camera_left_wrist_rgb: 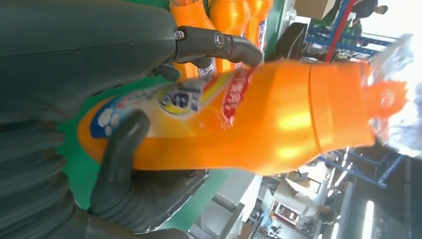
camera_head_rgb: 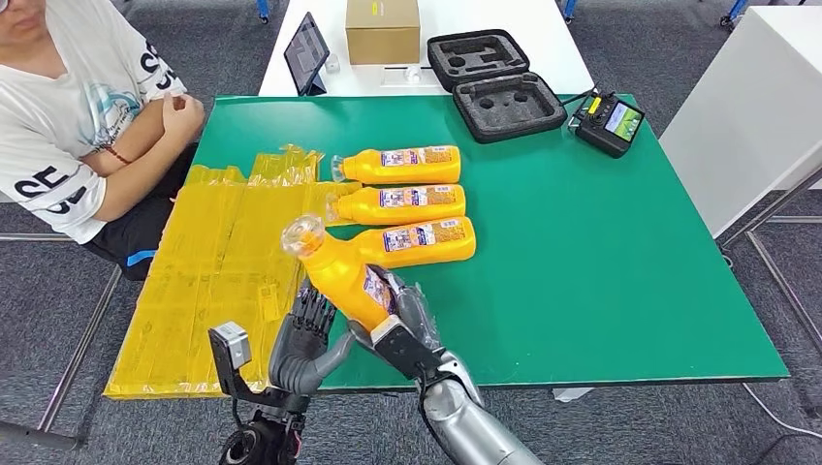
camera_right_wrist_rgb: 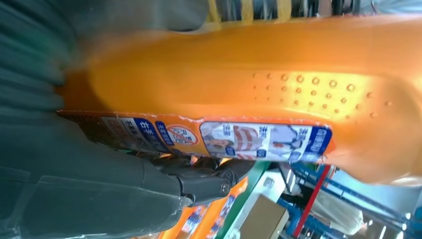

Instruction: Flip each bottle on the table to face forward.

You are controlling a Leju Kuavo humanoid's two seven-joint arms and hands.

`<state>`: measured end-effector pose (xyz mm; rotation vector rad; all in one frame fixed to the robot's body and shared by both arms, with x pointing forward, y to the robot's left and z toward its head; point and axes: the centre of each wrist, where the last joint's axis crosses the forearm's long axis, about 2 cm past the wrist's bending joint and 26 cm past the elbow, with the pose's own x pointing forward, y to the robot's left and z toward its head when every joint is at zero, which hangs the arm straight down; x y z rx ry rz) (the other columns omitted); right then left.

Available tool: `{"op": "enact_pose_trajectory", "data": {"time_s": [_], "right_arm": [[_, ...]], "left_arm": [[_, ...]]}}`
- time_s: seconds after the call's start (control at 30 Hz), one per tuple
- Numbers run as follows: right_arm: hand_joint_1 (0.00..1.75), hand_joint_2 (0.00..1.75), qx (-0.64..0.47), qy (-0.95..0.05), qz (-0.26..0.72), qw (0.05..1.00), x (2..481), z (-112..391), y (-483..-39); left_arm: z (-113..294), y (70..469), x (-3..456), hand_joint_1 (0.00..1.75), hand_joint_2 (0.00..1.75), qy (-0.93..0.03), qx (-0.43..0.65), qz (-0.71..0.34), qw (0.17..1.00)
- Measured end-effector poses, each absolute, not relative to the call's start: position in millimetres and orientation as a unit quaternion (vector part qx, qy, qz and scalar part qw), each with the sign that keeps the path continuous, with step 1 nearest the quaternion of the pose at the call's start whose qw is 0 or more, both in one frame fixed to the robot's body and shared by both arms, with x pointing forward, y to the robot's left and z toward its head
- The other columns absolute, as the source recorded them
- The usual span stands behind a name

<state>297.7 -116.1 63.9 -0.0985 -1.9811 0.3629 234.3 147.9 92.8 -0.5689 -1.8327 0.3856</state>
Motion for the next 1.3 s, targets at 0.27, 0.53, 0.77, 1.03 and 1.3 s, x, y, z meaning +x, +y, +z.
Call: {"op": "enact_pose_trajectory", "data": {"time_s": [0.27,0.53,0.77,1.03,1.3], "right_arm": [[1.75,1.75,-0.028,-0.845,0.232,0.481,286,72,-82],[1.75,1.75,-0.002,-0.836,0.301,0.458,286,84,-61],[1.75,1.75,0.007,-0.826,0.341,0.45,288,85,-56],[1.75,1.75,0.008,-0.823,0.349,0.448,288,84,-55],[1.75,1.75,0.011,-0.817,0.359,0.451,290,85,-55]], "left_arm": [[90,156,250,0.0,1.75,-0.786,-0.188,0.171,0.563],[80,164,247,0.0,1.75,-0.783,-0.175,0.182,0.569],[70,171,238,0.0,1.75,-0.776,-0.163,0.189,0.579],[69,172,236,0.0,1.75,-0.775,-0.161,0.19,0.581],[69,173,236,0.0,1.75,-0.774,-0.16,0.192,0.582]]}}
